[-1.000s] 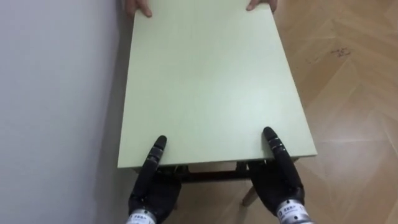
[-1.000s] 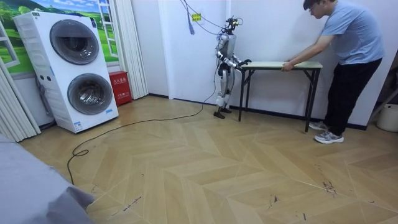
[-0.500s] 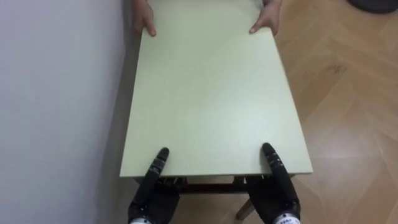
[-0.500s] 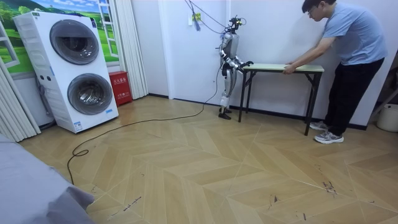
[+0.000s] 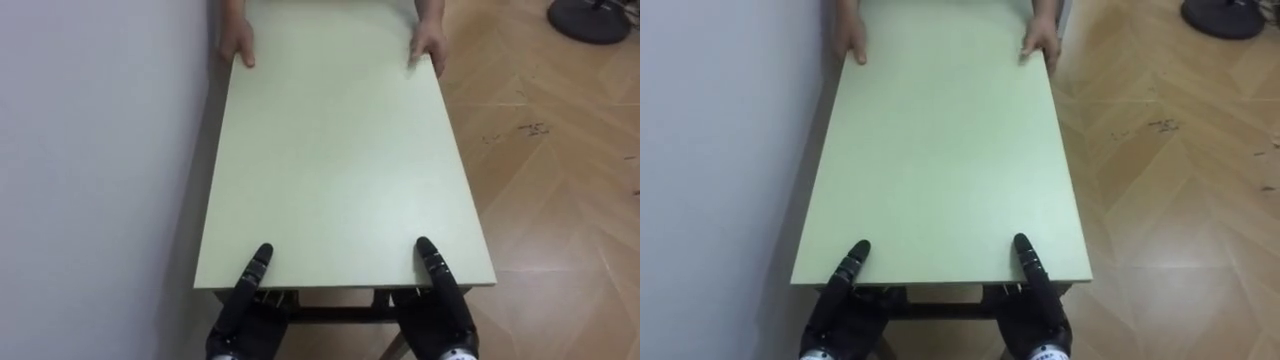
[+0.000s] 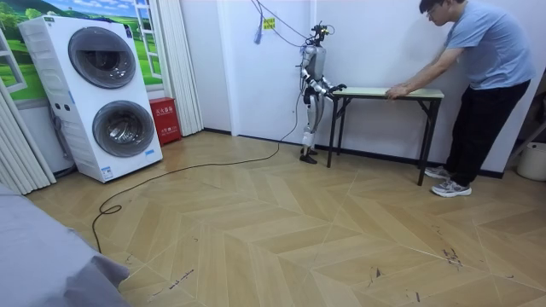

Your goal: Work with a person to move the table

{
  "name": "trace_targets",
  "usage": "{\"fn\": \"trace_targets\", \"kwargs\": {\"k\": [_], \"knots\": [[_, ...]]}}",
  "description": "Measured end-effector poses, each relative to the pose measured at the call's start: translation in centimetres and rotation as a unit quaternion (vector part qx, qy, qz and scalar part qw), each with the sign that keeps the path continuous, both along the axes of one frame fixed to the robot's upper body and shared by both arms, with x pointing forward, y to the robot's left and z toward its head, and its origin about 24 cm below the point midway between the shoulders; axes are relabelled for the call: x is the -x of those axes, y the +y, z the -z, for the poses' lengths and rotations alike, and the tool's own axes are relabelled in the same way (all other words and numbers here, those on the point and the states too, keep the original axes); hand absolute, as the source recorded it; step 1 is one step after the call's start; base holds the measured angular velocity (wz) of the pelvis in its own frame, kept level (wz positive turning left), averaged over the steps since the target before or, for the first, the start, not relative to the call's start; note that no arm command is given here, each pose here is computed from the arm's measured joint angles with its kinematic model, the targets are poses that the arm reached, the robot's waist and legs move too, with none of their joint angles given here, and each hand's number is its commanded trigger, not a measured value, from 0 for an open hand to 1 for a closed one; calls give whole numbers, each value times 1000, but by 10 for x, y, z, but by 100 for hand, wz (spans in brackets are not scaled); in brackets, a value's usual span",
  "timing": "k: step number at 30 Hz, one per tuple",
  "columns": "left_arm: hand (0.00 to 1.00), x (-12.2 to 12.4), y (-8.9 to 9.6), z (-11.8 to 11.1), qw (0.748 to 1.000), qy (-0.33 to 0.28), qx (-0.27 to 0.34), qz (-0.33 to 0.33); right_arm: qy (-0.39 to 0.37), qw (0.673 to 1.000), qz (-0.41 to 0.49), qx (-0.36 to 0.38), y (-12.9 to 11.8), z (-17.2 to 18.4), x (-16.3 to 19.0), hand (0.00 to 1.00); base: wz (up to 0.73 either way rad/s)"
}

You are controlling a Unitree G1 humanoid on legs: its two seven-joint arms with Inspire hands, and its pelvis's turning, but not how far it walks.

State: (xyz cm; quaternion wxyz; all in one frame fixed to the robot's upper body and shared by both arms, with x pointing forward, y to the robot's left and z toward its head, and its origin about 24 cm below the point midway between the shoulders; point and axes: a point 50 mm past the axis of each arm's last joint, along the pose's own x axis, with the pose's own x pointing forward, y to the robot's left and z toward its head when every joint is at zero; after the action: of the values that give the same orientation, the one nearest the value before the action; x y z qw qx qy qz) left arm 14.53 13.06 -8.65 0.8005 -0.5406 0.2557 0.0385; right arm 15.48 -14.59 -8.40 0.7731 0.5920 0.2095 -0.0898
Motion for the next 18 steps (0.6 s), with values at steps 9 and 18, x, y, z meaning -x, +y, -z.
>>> {"fn": "trace_targets", "kwargs": {"k": [9,18], "knots": [[0,5,8,9,994,-12,-79,73,-39,998,-45,27,-4,1,3,0,-1],[0,7,7,11,991,-17,-87,96,-52,996,-58,33,-6,1,5,0,0]]}}
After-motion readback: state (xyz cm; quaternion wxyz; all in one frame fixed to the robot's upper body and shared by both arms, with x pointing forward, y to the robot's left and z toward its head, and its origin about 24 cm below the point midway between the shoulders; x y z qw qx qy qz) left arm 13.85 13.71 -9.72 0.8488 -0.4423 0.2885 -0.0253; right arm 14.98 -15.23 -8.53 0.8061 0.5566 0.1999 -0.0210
